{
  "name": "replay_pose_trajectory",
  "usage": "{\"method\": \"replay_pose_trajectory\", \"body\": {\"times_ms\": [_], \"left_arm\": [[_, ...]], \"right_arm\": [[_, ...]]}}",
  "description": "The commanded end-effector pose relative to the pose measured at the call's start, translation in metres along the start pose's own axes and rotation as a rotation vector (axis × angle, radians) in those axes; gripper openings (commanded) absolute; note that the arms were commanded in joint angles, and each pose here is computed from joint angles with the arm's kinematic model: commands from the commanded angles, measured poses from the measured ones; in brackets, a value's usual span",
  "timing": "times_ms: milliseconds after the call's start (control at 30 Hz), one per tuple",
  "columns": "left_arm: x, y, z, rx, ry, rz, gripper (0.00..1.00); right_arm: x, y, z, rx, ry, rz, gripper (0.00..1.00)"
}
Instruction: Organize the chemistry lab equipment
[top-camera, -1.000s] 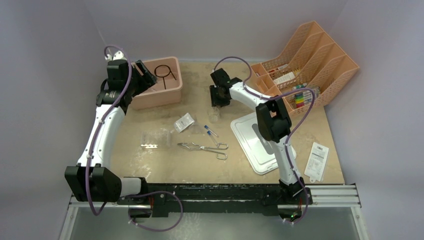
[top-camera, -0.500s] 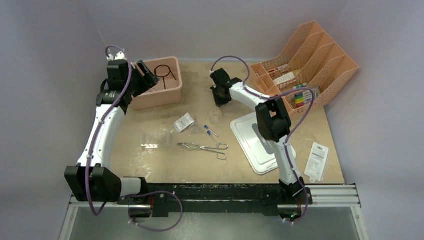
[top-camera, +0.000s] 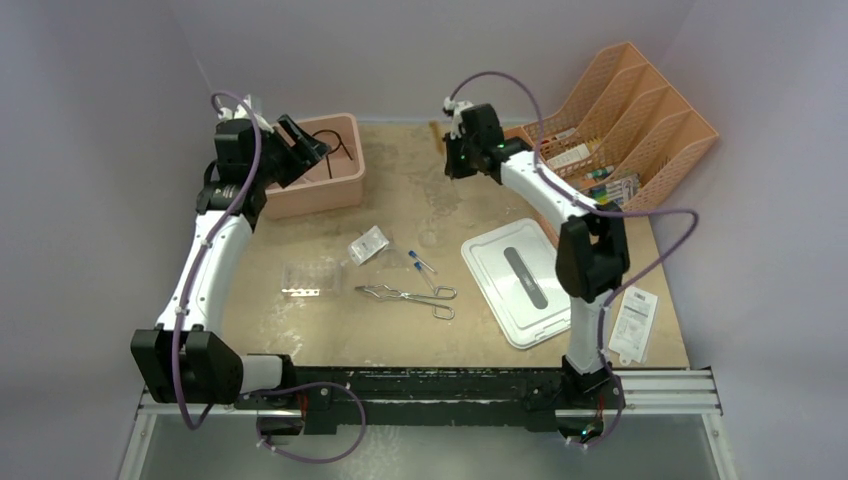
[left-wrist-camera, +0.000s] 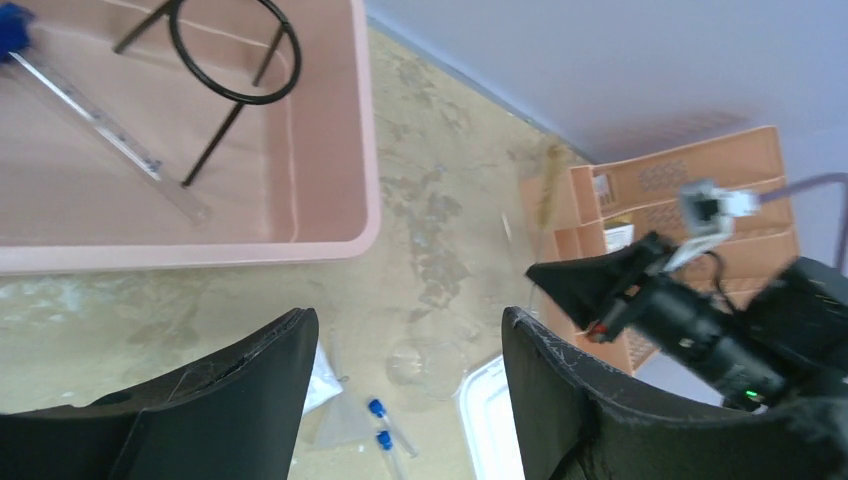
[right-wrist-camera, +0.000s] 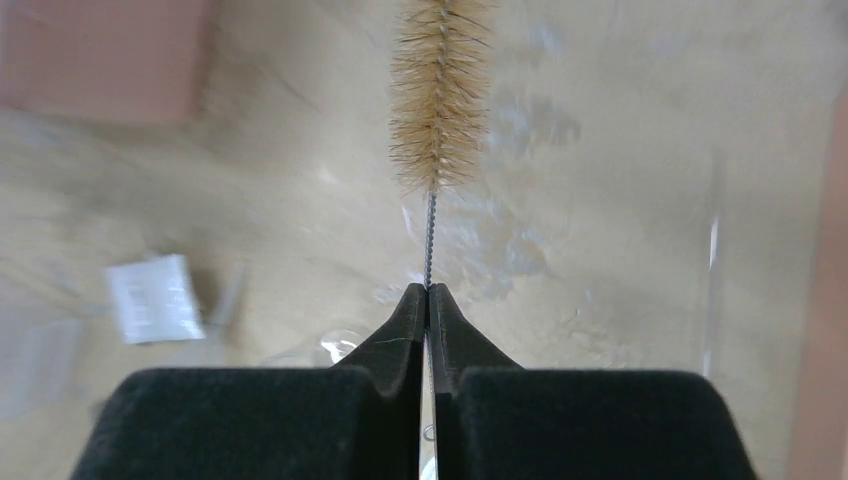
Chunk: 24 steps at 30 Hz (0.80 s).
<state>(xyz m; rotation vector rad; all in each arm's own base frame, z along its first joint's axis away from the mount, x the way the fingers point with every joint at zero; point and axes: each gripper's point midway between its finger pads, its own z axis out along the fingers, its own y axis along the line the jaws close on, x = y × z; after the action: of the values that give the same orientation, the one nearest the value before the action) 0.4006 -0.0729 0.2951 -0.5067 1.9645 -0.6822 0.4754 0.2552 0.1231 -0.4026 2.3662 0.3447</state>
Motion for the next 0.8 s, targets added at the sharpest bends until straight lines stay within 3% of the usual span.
{"method": "replay_pose_trajectory", "body": {"times_ms": [0,233,467,667,767], "left_arm": [[-0.010,-0.043,0.001,0.185,-0.039,-0.044,0.68],[0.022,-0.134,-0.003,0.445,-0.094,-0.008,0.75],[0.035,-0.159,0.002,0.570,-0.130,-0.141,0.74],[0.047,-0.163,0.016,0.587,-0.104,-0.157,0.60],[0.050,-0.167,0.020,0.604,-0.096,-0.166,0.43]], "right_arm": [[-0.073,0.039,-0.073,-0.233,-0.242,-0.046,0.00],[-0.092,0.104,-0.140,-0.609,-0.346,-0.078,0.00],[-0.095,0.135,-0.171,-0.818,-0.338,-0.062,0.00],[-0.091,0.141,-0.172,-0.848,-0.315,-0.062,0.00],[-0.089,0.146,-0.172,-0.865,-0.303,-0.058,0.00]]}}
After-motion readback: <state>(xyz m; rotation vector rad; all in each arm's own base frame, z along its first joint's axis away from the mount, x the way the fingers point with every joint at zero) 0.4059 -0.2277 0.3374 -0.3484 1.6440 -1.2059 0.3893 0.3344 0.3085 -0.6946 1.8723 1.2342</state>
